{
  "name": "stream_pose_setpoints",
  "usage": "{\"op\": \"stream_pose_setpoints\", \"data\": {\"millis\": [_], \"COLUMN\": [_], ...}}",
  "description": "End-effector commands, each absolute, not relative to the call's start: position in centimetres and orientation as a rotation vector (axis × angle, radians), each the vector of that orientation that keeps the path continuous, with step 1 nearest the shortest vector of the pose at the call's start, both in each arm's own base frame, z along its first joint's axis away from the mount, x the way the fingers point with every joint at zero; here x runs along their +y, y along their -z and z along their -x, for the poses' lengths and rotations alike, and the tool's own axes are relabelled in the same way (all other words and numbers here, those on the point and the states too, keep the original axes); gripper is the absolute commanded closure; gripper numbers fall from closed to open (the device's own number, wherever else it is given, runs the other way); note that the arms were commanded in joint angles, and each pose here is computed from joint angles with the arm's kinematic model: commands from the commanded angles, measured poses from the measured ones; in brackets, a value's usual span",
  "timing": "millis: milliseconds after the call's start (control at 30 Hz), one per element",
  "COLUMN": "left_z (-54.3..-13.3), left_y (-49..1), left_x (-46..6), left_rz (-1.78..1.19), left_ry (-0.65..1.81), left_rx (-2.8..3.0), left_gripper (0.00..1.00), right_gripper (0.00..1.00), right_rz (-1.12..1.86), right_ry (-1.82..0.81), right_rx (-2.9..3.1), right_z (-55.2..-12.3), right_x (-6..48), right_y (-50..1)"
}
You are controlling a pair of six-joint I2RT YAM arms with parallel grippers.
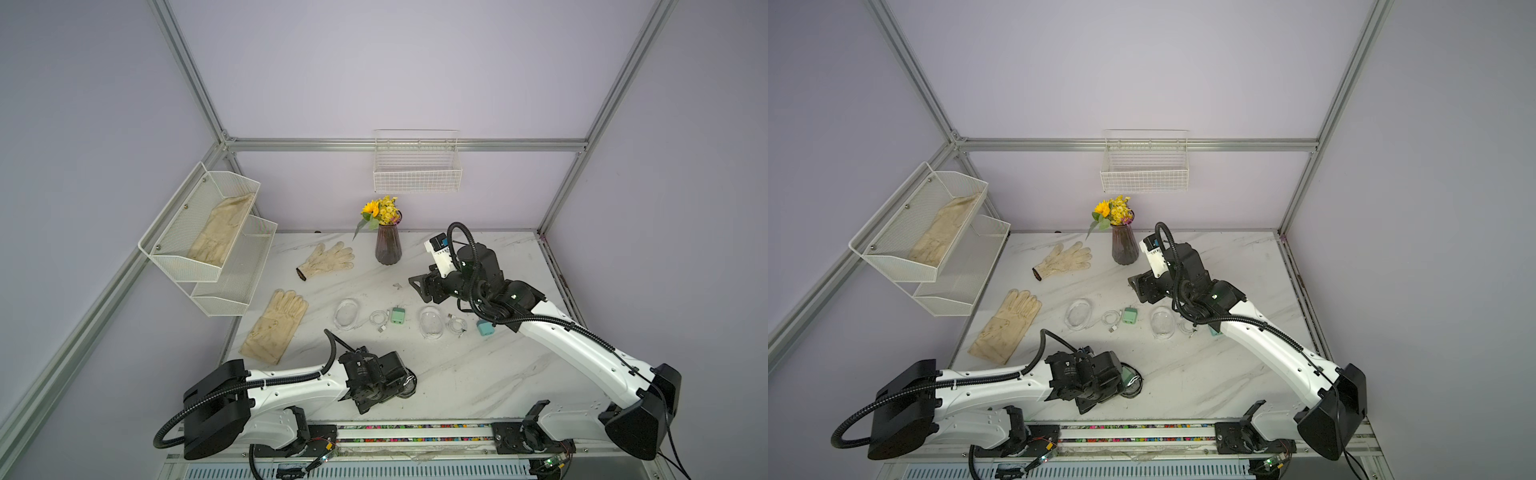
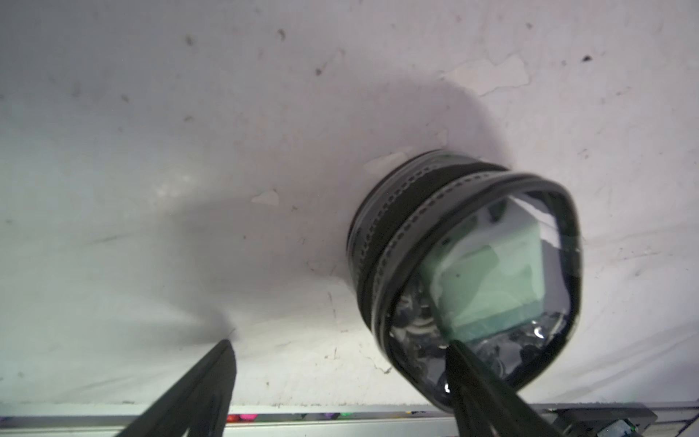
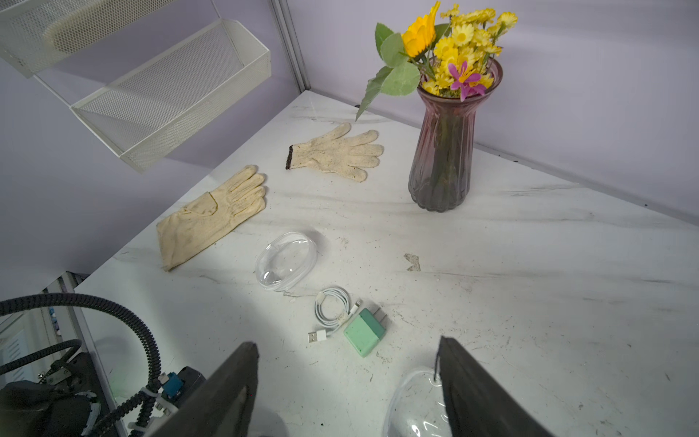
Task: Pack away charging kits
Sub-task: Place the storage bag at the center of the board, then pick up the storage bag at the center of the board.
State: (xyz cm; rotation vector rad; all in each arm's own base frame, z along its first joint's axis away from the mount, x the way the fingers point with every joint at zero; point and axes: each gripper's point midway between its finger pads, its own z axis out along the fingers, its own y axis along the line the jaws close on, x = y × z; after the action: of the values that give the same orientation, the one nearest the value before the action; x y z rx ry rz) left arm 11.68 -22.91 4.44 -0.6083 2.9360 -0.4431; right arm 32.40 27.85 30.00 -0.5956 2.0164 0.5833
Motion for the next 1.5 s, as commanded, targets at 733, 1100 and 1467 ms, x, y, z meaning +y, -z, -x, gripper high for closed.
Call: {"op": "stream_pose_setpoints", "data": {"millis": [733,1100,1467], "left_z": [-28.7,-33.5,-34.4], "left_y": [-16.8,-12.8,-8.8], "left_x": [-33.4,-39.3,-39.1], "left_rz": [-0.182,-0.345,-0.38], "left_ry": [0.229,-0.04,-0.196], "left_rx": [2.768,2.704,2.717], "left_gripper": [0.08,0.11,0.2], "right_gripper": [0.23,0.23,0.23], "right_rz": [0.02,-0.052,-0.033], "right_ry": [-0.507,-0.596,-0.58], "right_rx": [1.989,1.959,1.958], "right_z": [-39.4,-38.4,-37.3], "right_x": [11.2,8.9,8.5], "right_y": [-30.8,-29.0,-28.3]}}
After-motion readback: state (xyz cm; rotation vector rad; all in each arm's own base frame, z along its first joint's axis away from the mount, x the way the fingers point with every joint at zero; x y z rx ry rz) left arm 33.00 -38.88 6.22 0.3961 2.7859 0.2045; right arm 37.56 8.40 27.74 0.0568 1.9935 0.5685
